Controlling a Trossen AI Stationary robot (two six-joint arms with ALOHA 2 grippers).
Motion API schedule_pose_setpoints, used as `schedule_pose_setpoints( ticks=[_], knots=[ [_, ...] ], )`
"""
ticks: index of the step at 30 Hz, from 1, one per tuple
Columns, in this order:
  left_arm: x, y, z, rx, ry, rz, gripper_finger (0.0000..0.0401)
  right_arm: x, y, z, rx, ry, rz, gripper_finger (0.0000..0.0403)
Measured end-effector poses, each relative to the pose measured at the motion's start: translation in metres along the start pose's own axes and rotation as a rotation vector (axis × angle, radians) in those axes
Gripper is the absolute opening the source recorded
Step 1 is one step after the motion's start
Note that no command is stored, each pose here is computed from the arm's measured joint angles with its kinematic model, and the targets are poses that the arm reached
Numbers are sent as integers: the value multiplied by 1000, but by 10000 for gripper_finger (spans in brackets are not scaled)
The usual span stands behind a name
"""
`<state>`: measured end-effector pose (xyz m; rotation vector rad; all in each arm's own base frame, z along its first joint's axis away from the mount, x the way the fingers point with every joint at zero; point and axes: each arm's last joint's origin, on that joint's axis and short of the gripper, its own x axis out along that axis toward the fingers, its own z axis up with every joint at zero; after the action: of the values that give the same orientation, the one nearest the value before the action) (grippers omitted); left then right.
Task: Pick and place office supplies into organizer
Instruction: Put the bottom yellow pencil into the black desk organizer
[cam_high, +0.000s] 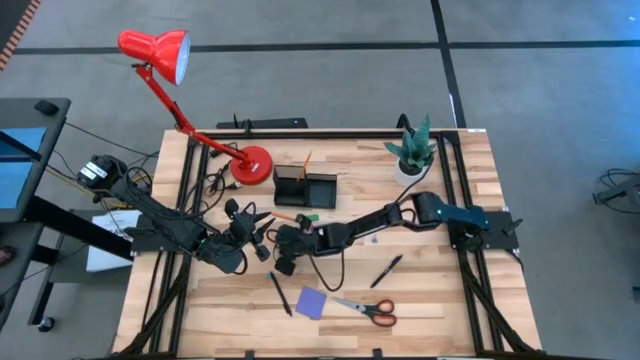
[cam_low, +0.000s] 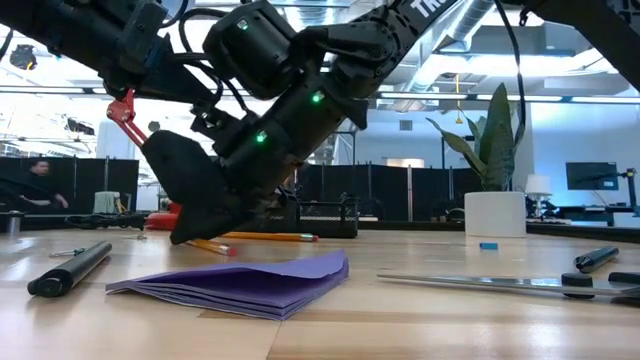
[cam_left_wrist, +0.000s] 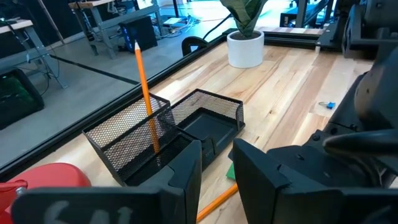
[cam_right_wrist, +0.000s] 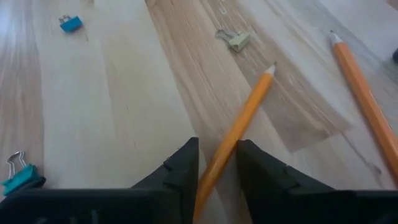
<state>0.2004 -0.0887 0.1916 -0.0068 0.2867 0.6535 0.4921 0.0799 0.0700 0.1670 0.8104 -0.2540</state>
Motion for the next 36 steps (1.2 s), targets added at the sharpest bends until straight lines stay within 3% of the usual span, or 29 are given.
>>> schedule_pose_setpoints(
  ticks=[8, 24, 30, 36],
  knots=[
    [0, 0, 0, 0, 0, 0, 85, -2, 1, 0, -3, 27, 29, 12],
    [0, -1, 3, -34, -14, 13, 85, -18, 1, 15, -92, -14, 56, 1],
    [-6, -6, 27, 15, -112, 132, 85, -37, -1, 23, -135, 14, 34, 1],
    [-19, -6, 68, 51, -192, 260, 85, -57, -5, 29, -169, 54, -50, 0]
  ],
)
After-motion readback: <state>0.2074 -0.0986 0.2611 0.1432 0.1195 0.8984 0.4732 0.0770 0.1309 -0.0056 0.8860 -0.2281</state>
